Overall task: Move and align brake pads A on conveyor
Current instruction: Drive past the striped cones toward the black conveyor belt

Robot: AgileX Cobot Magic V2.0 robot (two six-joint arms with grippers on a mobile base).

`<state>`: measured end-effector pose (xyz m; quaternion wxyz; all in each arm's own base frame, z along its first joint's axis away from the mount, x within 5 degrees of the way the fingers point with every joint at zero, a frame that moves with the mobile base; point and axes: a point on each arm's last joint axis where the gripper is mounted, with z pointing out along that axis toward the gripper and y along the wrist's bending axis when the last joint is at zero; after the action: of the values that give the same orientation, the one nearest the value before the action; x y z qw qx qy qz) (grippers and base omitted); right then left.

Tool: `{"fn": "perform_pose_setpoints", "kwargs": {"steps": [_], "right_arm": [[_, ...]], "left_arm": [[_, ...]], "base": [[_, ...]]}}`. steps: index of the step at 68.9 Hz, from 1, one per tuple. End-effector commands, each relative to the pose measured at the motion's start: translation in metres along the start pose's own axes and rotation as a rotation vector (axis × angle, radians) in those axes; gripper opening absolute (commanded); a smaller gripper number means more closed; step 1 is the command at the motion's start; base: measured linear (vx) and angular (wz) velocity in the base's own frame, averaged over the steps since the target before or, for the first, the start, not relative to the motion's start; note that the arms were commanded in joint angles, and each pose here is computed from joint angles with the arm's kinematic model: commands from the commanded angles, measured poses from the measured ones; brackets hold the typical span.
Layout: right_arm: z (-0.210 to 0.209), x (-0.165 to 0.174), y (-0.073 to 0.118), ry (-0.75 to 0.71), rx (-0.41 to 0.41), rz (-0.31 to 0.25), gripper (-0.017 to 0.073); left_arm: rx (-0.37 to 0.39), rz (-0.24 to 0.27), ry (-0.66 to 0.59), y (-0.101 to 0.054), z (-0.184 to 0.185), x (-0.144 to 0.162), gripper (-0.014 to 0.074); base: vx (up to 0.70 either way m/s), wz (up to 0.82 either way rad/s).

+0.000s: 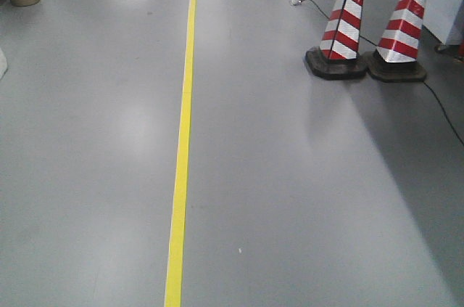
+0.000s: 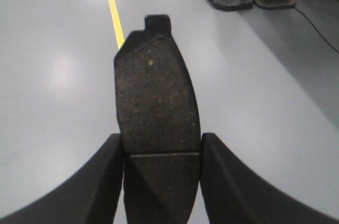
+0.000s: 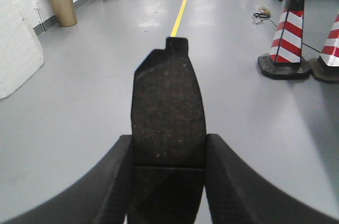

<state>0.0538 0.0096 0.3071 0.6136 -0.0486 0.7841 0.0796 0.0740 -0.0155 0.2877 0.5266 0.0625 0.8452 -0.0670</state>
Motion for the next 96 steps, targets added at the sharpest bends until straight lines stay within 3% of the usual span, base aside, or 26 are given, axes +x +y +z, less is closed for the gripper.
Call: {"fn": "perform_pose_setpoints", "kwargs": {"steps": [1, 96], "right_arm": [[-0.0025, -0.0166, 0.0010, -0.110, -0.004, -0.011, -0.0010], [-0.0025, -0.0166, 0.0010, -0.110, -0.004, -0.011, -0.0010]], "left_arm": [[0.005, -0.011, -0.110, -0.0007, -0.0035, -0.0165, -0.0006], [0.005, -0.011, -0.111, -0.0007, -0.0036, -0.0165, -0.0006]], "base": [[0.80, 0.07], [0.77, 0.01]]}}
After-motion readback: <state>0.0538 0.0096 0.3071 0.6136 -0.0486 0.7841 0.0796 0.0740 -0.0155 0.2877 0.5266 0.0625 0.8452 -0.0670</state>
